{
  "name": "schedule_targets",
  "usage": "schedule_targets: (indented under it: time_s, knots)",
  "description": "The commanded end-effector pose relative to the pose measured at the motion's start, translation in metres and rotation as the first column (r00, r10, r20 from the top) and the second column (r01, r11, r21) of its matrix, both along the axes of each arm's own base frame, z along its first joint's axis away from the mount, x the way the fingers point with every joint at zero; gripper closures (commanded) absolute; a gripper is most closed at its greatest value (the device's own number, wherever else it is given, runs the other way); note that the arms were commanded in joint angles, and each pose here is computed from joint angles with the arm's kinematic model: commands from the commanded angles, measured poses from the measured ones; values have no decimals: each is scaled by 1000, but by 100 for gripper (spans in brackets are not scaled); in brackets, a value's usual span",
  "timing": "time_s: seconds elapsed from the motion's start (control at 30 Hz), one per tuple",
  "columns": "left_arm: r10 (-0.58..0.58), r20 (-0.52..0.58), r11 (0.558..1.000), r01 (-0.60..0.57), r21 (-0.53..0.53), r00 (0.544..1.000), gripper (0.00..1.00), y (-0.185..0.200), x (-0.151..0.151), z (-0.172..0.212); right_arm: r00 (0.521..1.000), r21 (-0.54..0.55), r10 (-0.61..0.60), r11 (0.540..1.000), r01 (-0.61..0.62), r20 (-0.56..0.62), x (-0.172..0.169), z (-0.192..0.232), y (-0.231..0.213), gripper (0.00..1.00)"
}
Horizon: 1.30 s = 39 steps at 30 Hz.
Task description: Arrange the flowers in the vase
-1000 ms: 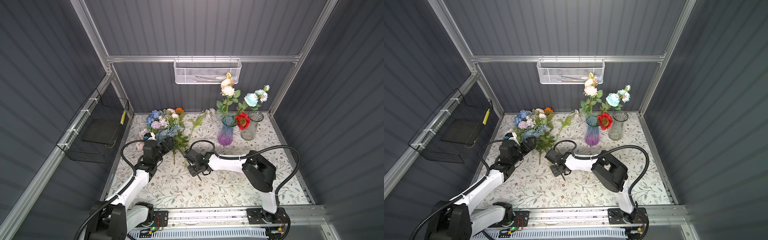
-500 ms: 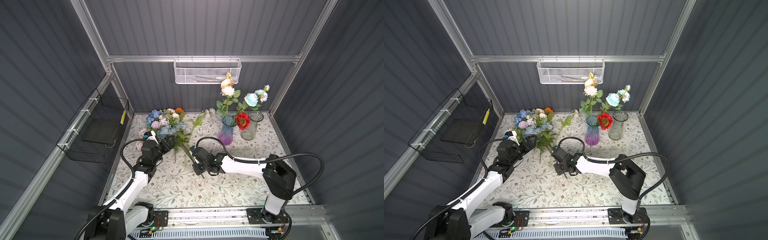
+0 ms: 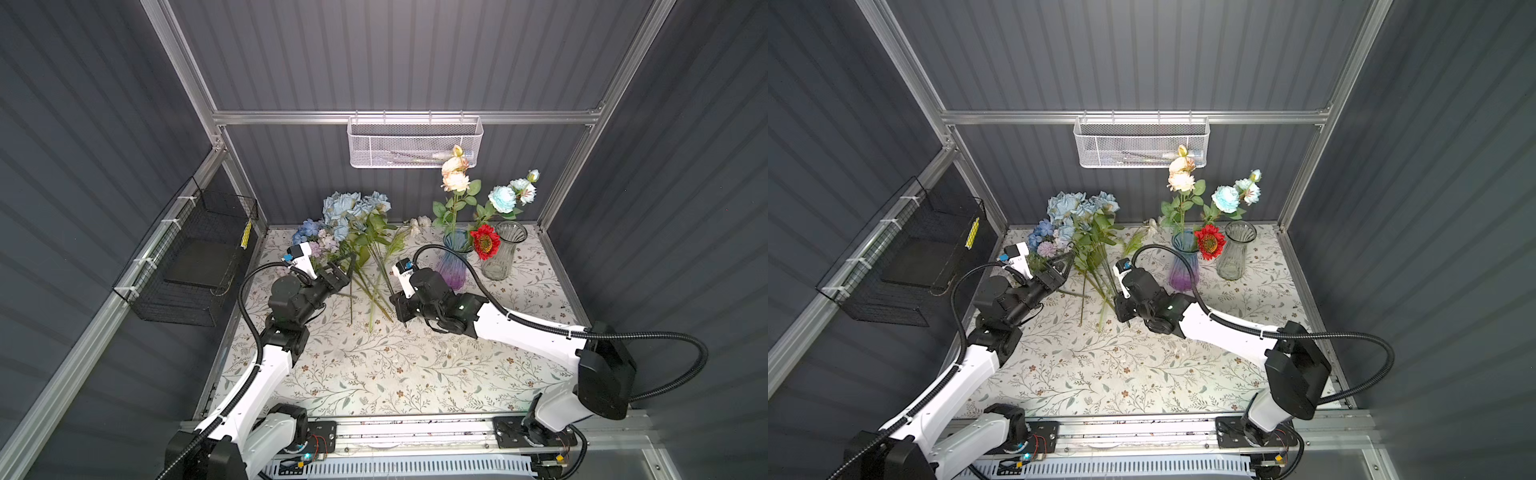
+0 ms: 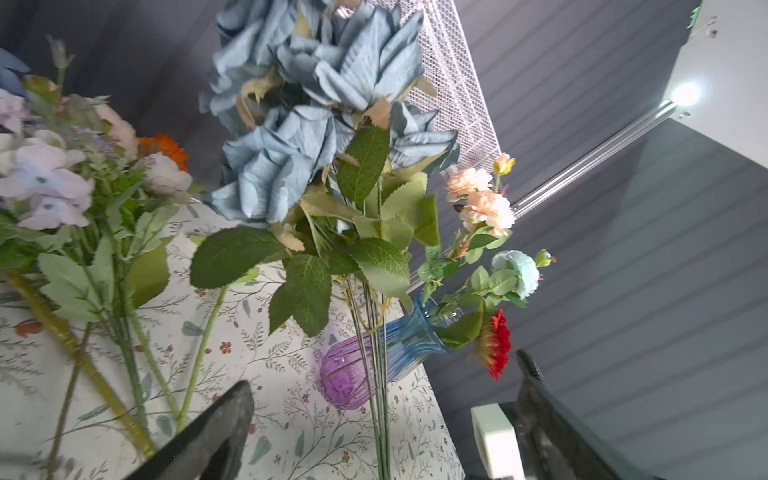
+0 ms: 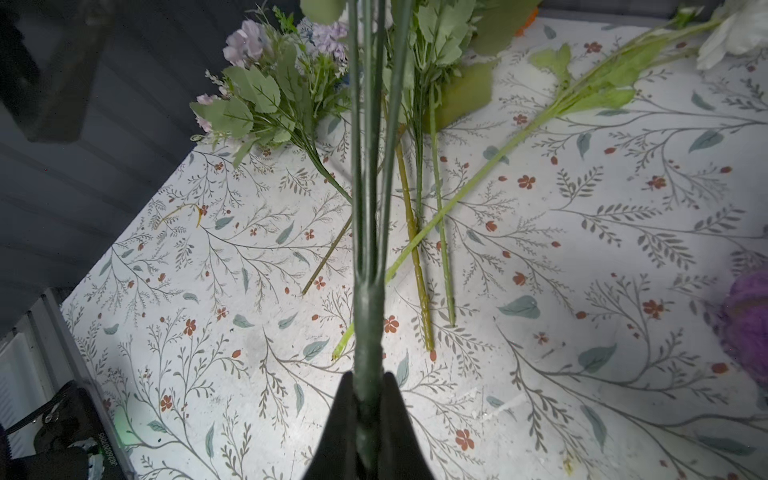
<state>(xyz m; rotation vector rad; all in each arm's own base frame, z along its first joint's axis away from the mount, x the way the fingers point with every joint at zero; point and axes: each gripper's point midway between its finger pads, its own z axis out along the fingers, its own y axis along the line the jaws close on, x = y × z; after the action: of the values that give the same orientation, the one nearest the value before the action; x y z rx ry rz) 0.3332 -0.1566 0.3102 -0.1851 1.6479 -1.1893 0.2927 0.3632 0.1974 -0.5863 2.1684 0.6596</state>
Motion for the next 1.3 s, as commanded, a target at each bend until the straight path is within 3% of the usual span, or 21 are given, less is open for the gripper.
schedule_targets:
  time_s: [0.0,0.17,0.43,0.9,1.1,1.13,1.23,1.27]
  knots:
    - [-122,84,992,125,-25,989,3,-30,-11,26,994,60,12,998,-19,110,8,41,7,100]
    - [-203,58,979,203,10,977,11,-62,-11,14,984,78,70,993,-83,163,0,54,12,100]
    - [-206,51,978,207,-5,977,33,-68,-1,8,964,93,167,977,-189,209,-24,53,16,100]
    - [-210,53,977,211,-18,976,97,-71,2,7,965,12,176,983,-181,196,-26,25,14,100]
    - [-197,52,980,198,-9,979,100,-69,2,5,967,15,159,986,-165,200,-25,23,10,100]
    - [-190,50,982,191,-7,981,100,-69,3,4,966,23,154,986,-162,206,-26,24,9,93]
    - [-164,49,986,164,5,985,100,-67,4,-2,969,51,135,988,-148,208,-26,28,3,53]
    - [-159,50,987,158,13,986,100,-67,4,-4,970,57,125,989,-140,207,-26,29,-2,43]
